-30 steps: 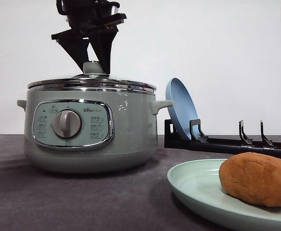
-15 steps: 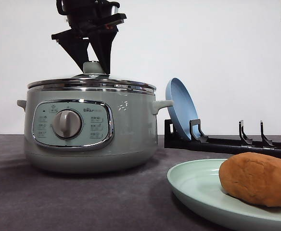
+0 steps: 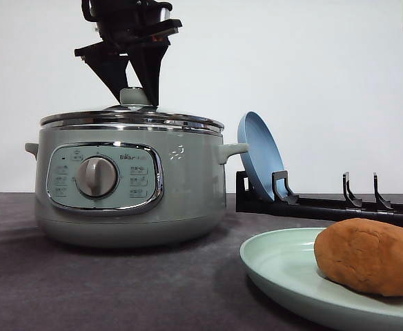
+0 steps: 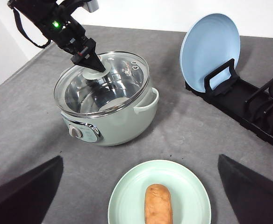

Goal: Transfer potato from steamer to green plate

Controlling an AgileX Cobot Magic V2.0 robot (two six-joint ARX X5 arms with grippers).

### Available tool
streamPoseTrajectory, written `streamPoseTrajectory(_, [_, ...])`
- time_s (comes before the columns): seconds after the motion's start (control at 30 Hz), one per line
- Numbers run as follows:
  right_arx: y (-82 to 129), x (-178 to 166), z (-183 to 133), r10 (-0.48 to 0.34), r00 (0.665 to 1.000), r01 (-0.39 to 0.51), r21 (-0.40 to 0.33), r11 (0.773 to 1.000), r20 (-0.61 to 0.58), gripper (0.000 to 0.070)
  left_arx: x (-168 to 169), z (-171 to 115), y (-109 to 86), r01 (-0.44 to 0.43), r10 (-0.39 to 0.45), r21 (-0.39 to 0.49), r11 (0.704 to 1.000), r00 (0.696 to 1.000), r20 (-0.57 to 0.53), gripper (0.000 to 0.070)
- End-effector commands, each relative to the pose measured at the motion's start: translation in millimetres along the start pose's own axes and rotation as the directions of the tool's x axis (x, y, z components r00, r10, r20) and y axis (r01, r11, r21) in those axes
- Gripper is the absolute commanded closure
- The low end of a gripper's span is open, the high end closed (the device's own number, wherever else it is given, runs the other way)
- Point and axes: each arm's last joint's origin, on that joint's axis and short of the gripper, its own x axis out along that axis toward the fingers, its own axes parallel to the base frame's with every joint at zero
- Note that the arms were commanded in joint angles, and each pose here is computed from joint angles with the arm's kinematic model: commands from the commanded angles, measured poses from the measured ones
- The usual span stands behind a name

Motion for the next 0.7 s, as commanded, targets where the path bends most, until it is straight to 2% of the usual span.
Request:
streamPoseTrajectory(0.0, [1, -2, 4, 0.007, 1.000, -0.006, -0.003, 1.000, 0.019, 0.0007, 7, 11, -0.4, -0.016, 0.015, 0.029, 0.999, 0.998, 0.053, 0.0699])
streamPoseTrajectory(0.67, [1, -2, 4, 0.007, 1.000, -0.007, 0.000, 1.000, 0.019, 0.0007, -12, 8, -1.2, -0.019, 0.016, 0.028, 0.999, 0.996, 0.088, 0.0699])
